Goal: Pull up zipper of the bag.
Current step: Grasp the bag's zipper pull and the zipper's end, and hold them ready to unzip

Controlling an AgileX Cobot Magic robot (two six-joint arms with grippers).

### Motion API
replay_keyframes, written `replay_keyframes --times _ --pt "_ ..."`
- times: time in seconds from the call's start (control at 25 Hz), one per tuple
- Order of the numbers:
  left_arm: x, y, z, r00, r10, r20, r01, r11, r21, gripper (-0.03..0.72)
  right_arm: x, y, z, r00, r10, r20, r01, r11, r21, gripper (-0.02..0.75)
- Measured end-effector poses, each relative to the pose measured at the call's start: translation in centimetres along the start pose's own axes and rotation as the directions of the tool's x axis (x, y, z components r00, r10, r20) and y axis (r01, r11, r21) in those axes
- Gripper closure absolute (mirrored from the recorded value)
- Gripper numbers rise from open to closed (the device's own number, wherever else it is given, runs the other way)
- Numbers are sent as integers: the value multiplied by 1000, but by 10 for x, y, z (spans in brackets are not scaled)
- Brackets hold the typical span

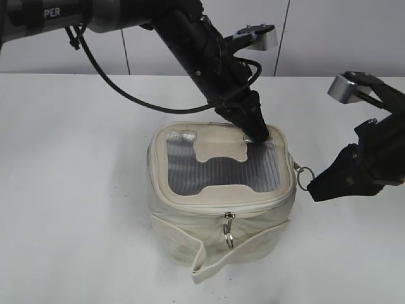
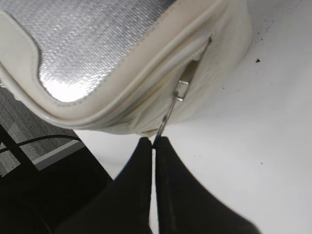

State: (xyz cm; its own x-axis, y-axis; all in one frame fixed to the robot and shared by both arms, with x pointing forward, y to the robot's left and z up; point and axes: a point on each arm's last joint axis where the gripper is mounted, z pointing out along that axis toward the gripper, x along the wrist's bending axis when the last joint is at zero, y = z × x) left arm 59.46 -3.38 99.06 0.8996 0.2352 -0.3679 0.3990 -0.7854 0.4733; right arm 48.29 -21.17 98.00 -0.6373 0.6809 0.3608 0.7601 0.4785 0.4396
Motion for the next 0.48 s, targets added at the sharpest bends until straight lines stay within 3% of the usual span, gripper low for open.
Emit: replay_keyframes --times 0.24,0.48 --pt "0 0 0 1000 0 1 0 1000 0 597 6 -4 -8 999 -4 47 2 999 45 732" --pt "0 0 0 1000 0 2 0 1000 1 599 13 -6 -7 999 -11 36 8 997 80 732"
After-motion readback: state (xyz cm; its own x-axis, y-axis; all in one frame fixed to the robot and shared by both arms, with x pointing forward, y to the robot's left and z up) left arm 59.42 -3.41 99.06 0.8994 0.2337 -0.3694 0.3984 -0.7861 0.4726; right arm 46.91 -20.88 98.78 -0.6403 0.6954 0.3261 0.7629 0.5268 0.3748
